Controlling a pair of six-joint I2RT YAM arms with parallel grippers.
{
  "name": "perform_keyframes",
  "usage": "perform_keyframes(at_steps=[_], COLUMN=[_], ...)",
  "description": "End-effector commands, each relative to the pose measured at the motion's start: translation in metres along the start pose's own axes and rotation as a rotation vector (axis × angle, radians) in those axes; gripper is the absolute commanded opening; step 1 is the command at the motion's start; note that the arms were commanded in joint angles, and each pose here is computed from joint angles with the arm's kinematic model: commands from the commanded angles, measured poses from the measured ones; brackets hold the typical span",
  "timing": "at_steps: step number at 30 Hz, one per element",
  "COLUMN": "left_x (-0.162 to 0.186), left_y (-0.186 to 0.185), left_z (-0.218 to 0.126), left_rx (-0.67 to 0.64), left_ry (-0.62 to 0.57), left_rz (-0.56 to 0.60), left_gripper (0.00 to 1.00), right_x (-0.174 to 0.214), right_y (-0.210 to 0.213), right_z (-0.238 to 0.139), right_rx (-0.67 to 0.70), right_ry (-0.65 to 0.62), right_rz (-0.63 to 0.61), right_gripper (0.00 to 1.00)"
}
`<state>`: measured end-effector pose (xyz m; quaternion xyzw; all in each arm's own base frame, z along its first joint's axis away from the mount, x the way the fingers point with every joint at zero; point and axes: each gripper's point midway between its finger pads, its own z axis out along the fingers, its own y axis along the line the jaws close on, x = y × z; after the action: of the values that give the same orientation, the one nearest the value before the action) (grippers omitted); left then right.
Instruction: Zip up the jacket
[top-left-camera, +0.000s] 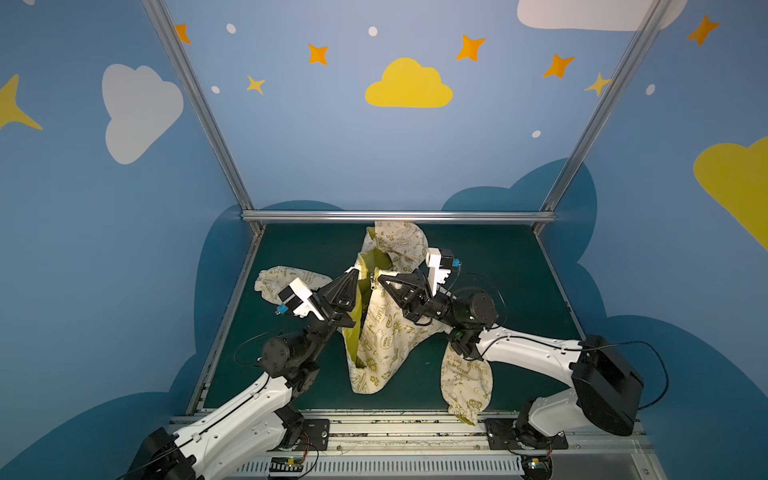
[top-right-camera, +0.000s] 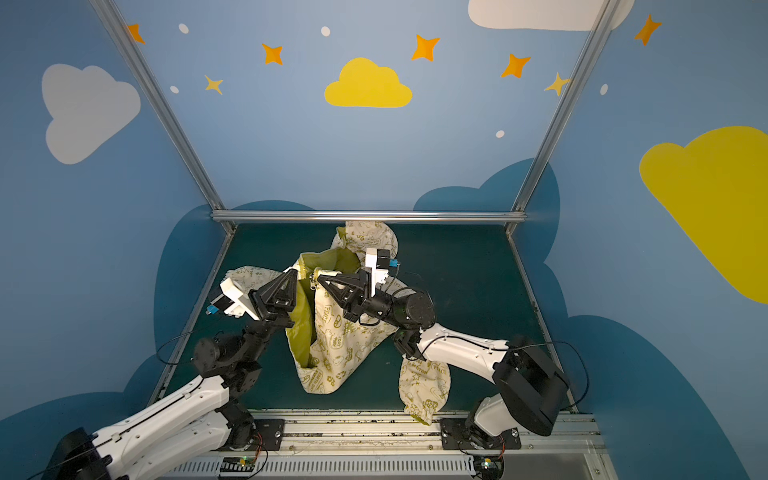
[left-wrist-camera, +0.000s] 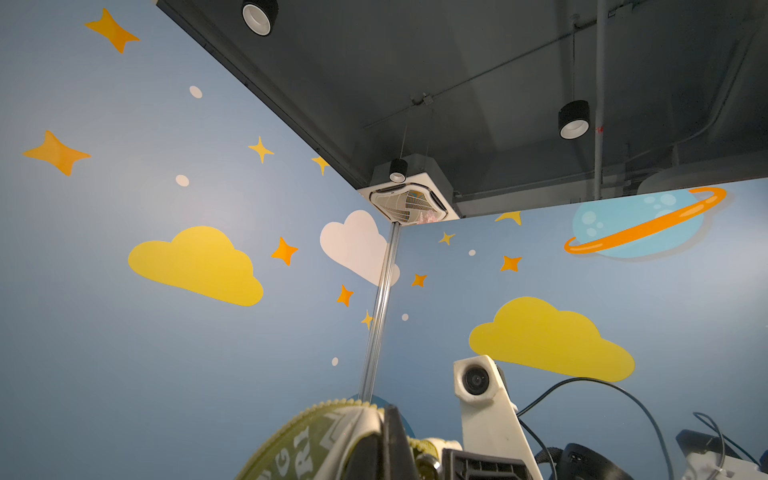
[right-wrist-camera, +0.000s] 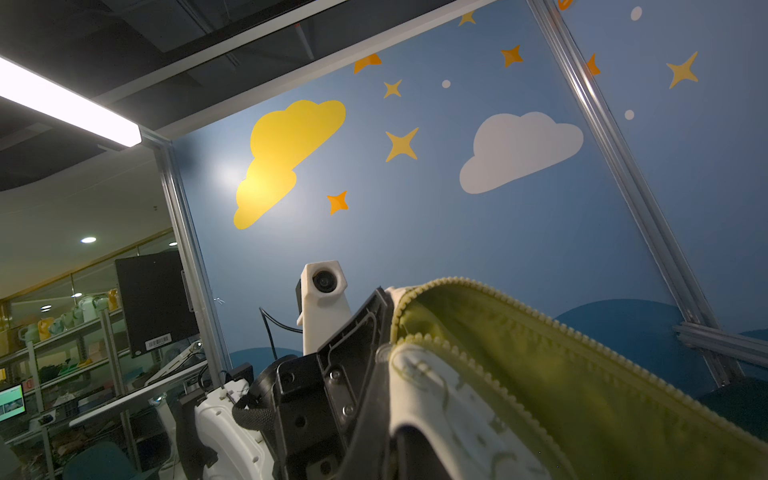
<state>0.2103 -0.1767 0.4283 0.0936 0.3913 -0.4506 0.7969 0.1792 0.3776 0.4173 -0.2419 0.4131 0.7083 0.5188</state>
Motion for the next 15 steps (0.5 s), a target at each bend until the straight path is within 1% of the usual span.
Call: perform_keyframes(at_steps=[1, 15], left_x=[-0.0290, -0.0253], left_y=[-0.0137, -0.0110], left_z=[0.0049, 0.0062], left_rx=[0.052, 0.044], left_ry=[-0.096, -0.094], left_rz=[0.020, 0.019], left_gripper=[0.03, 0.03], right_x=[-0.0209, -0.0178], right_y=[0.0166, 0.0186], right_z=[0.0077, 0.0119], right_rx=[-0.063, -0.071], right_ry=[-0.061, -0.039], right_rz=[-0.027, -0.015], right_gripper=[0.00, 0.00])
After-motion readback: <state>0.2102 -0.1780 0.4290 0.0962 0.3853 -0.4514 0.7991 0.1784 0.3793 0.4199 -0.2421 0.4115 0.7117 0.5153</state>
